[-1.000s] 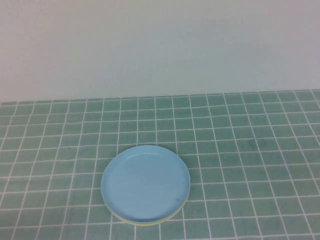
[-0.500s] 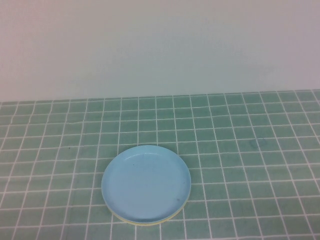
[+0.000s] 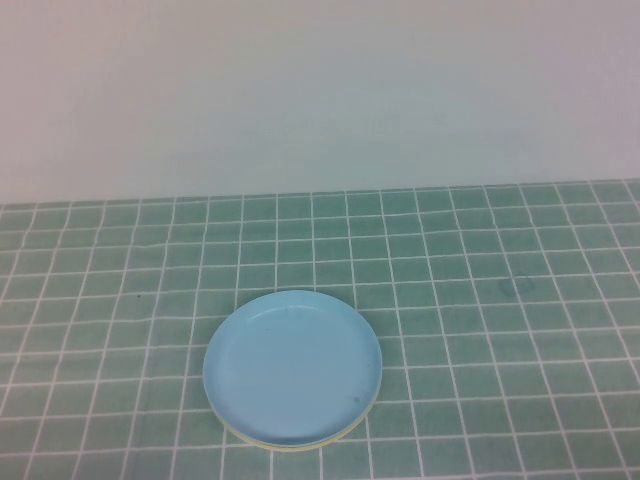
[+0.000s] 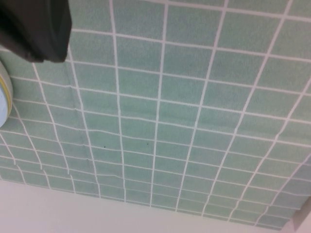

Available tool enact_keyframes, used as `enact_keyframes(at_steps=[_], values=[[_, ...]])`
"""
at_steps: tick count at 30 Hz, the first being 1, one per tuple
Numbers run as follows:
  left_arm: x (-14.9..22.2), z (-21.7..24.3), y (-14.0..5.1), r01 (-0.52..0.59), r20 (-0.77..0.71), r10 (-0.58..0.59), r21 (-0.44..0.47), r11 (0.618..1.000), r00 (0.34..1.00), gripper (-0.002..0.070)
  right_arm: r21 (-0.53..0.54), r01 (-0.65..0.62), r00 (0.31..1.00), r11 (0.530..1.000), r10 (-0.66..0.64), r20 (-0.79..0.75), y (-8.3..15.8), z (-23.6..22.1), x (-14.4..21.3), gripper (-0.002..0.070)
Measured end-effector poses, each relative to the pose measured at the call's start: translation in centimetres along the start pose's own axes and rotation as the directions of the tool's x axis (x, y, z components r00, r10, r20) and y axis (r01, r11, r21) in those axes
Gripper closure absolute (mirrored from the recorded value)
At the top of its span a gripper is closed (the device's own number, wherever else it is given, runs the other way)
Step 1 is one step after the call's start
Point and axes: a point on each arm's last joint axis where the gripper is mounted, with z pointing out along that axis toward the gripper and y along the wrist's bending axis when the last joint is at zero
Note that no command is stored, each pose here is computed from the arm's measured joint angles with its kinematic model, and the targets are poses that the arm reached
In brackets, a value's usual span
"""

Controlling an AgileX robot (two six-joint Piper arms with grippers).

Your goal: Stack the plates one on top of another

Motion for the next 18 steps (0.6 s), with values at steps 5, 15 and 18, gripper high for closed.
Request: enact_keyframes(at_steps=[5, 15, 18], values=[[0.0, 0.0, 0.0, 0.0, 0.0, 0.0, 0.0, 1.0, 1.0, 0.0675, 0.022, -0.021, 1.0, 1.0, 0.022, -0.019, -0.2, 0.0, 0.2, 0.0678], [0.0, 0.0, 0.0, 0.011, 0.0, -0.011, 0.0, 1.0, 1.0, 0.0675, 0.15, -0.174, 0.97, 0.973, 0.196, -0.143, -1.1, -0.2, 1.5, 0.0678], [0.0, 0.0, 0.0, 0.011, 0.0, -0.011, 0.0, 1.0, 1.0, 0.0675, 0.152, -0.151, 0.974, 0.977, 0.174, -0.147, -1.1, -0.2, 1.5, 0.0678]])
